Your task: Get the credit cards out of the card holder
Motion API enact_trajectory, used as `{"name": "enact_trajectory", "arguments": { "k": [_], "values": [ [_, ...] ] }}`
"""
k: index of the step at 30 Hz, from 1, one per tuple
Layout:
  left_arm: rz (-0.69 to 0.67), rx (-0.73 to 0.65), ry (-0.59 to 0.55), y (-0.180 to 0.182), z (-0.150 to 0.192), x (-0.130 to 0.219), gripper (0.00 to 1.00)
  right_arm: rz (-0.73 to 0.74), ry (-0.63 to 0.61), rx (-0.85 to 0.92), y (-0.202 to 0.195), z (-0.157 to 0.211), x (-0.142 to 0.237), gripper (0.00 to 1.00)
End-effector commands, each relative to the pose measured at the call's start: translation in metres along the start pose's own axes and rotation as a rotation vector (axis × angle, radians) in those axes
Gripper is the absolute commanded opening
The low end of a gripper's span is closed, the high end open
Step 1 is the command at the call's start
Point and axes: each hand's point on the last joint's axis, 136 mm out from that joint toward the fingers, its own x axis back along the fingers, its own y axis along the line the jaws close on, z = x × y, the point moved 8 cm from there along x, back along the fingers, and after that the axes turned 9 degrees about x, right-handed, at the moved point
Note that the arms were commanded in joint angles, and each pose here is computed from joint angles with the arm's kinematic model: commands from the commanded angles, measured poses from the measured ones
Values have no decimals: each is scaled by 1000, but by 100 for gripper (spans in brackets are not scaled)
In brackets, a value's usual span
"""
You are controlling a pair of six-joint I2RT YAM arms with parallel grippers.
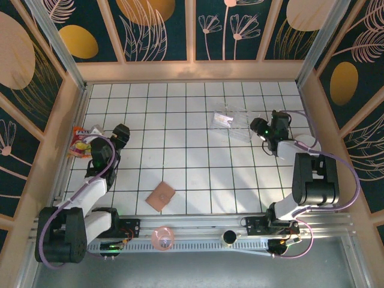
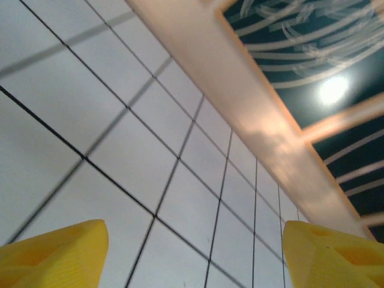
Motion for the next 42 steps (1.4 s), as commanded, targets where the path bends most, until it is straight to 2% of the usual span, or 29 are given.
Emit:
{"name": "enact_trajectory", "arguments": {
  "k": [1,5,7,19,27,33,42],
  "values": [
    [77,13,138,1,16,0,72,-25,34,14,4,2,-3,53],
    [87,-5,175,3,21,-1,62,-19,52,19,4,7,-9,48],
    [90,-10,185,3,22,0,61,-18,60,21,4,9,-12,46],
    [117,-30,220,-3,25,4,61,-5,136,17,6,17,-28,32],
    [125,-51,250,-8,28,5,62,-46,209,89,19,33,-35,24],
    [132,-72,260,-12,29,9,62,-70,256,158,33,46,-37,22],
    [138,-87,292,-16,36,14,63,-99,291,207,74,77,-36,22]
  ]
}}
